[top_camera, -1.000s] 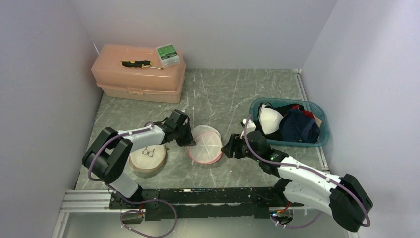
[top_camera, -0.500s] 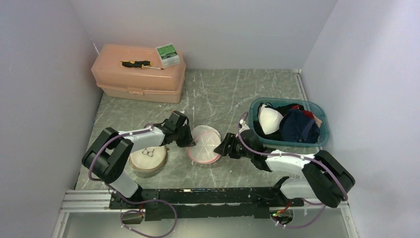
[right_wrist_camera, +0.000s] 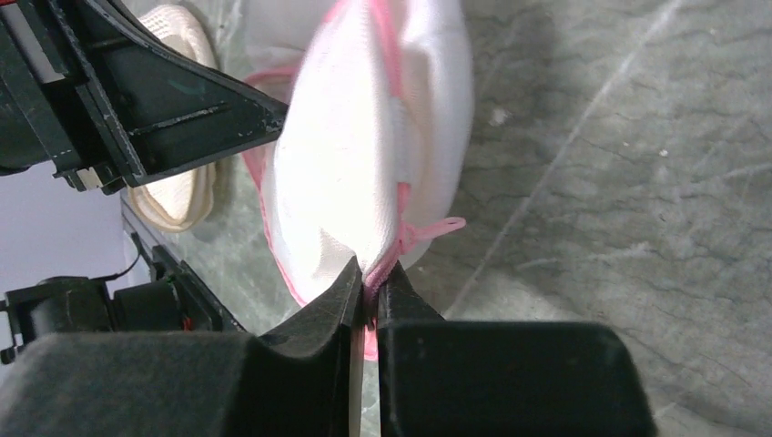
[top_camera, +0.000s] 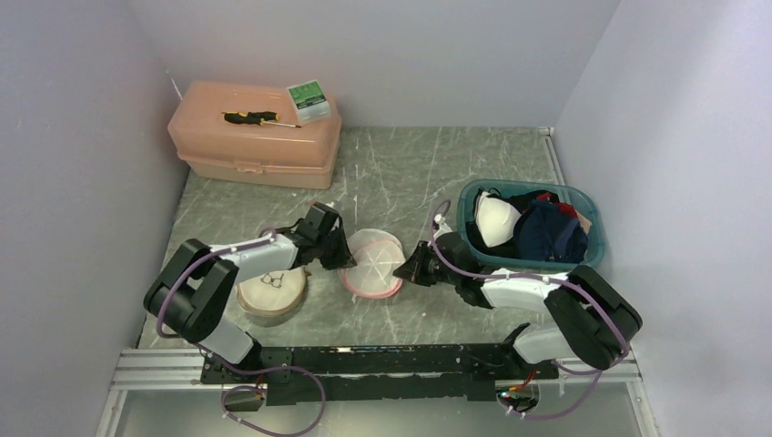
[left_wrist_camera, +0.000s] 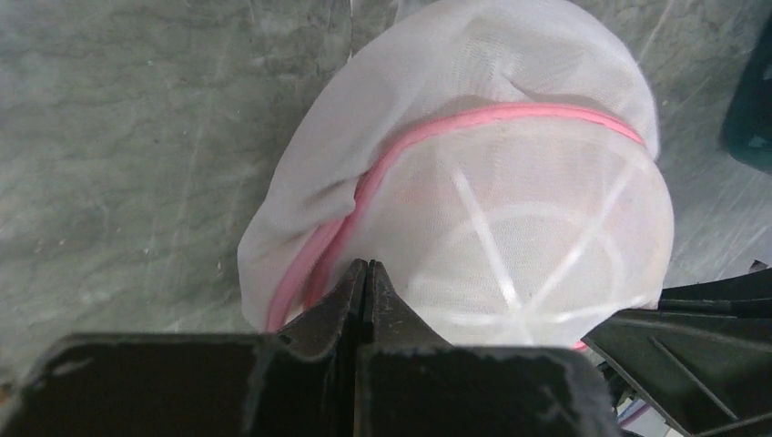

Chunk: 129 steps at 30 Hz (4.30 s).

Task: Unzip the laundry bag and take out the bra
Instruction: Move the laundry bag to the center of the board.

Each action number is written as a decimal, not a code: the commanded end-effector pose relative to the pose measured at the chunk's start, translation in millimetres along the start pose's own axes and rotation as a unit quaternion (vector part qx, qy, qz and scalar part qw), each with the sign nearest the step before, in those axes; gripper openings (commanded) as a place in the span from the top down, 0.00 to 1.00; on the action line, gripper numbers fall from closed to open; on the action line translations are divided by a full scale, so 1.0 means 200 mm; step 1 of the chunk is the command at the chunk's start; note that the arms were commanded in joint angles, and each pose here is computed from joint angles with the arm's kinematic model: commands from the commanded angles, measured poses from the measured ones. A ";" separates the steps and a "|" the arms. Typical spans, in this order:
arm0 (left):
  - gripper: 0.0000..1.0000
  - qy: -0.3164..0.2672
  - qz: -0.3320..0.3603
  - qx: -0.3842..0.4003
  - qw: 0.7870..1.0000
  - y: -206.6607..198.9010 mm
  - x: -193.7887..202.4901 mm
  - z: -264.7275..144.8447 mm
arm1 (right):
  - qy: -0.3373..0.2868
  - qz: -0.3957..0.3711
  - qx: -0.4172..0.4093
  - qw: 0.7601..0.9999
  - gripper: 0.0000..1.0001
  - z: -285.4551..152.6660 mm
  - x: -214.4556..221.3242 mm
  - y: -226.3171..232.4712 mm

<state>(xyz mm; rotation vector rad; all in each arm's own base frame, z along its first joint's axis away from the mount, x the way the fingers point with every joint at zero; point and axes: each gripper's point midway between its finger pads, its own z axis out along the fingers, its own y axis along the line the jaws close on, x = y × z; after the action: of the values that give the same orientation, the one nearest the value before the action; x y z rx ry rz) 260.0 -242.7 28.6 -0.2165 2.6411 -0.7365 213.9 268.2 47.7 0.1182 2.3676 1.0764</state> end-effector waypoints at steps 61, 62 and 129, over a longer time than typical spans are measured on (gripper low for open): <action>0.39 -0.249 0.066 -0.055 0.965 0.00 -0.34 -0.95 | -0.335 -0.119 0.080 0.931 0.00 -0.97 -0.67 0.23; 0.36 -0.255 0.071 -0.062 0.962 0.02 -0.34 -0.94 | -0.344 -0.110 0.082 0.929 0.00 -0.97 -0.67 0.20; 0.05 -0.234 0.034 -0.023 0.971 -0.09 -0.61 -0.83 | -0.271 -0.163 0.004 0.949 0.00 -0.86 -0.57 0.37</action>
<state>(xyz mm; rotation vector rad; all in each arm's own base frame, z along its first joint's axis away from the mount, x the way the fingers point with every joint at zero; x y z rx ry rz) 322.5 -139.0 168.5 -0.4572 2.2456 -0.4579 223.8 164.2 193.5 0.0189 1.9121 0.6488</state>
